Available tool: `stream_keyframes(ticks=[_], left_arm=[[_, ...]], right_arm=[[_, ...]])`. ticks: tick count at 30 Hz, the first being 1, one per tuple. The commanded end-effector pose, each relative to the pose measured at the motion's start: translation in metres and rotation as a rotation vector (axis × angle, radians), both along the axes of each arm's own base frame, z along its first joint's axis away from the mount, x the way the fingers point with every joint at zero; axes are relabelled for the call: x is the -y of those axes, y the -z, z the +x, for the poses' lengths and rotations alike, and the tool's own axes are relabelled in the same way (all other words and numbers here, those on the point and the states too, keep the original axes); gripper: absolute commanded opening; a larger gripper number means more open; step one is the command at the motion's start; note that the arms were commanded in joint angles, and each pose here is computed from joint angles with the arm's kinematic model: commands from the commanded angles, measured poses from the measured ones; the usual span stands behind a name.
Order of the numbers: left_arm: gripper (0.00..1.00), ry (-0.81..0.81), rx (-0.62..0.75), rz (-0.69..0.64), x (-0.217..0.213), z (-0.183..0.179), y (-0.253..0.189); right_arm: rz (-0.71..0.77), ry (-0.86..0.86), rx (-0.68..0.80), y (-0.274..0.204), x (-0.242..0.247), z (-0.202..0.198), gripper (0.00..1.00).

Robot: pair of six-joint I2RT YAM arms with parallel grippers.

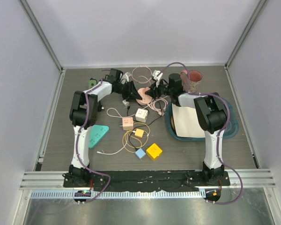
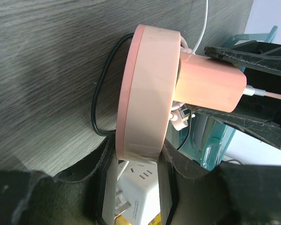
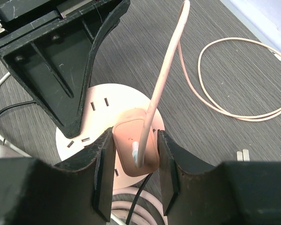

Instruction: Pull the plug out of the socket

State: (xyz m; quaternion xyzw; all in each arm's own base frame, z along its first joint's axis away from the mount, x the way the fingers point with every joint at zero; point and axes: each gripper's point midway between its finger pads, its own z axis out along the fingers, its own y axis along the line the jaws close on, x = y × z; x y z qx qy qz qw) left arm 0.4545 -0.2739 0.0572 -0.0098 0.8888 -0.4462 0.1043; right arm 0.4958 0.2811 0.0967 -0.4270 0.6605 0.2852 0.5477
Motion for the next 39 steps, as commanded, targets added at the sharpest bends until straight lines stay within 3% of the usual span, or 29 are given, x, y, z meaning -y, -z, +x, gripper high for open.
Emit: stream_keyframes(ticks=[1,10,15,21,26,34,37,38,39], left_arm=[[0.00,-0.164,-0.069,0.236,-0.052,0.009,0.056],[0.00,-0.182,-0.075,0.292,-0.061,0.007,0.069],[0.00,-0.183,-0.076,0.330,-0.067,0.005,0.074],[0.00,-0.193,-0.072,0.327,-0.067,0.009,0.072],[0.00,-0.201,-0.078,0.323,-0.066,0.010,0.072],[0.00,-0.216,-0.042,0.299,-0.060,0.026,0.052],[0.13,-0.225,-0.015,0.296,-0.060,0.035,0.036],[0.28,-0.230,0.004,0.290,-0.060,0.040,0.029],[0.35,-0.233,0.014,0.289,-0.059,0.042,0.024]], right_arm=[[0.117,-0.026,0.214,-0.098,0.002,0.004,0.01],[0.159,-0.008,0.235,-0.114,0.007,0.002,0.01],[0.328,-0.023,0.181,-0.133,0.016,0.002,0.01],[0.297,-0.037,0.180,-0.128,0.012,-0.002,0.01],[0.115,-0.001,0.213,-0.114,0.005,0.002,0.01],[0.228,0.180,0.143,-0.131,0.014,0.030,0.01],[0.278,0.201,0.111,-0.132,0.013,0.033,0.01],[0.285,0.223,0.102,-0.131,0.015,0.036,0.01],[0.286,0.242,0.100,-0.129,0.017,0.040,0.01]])
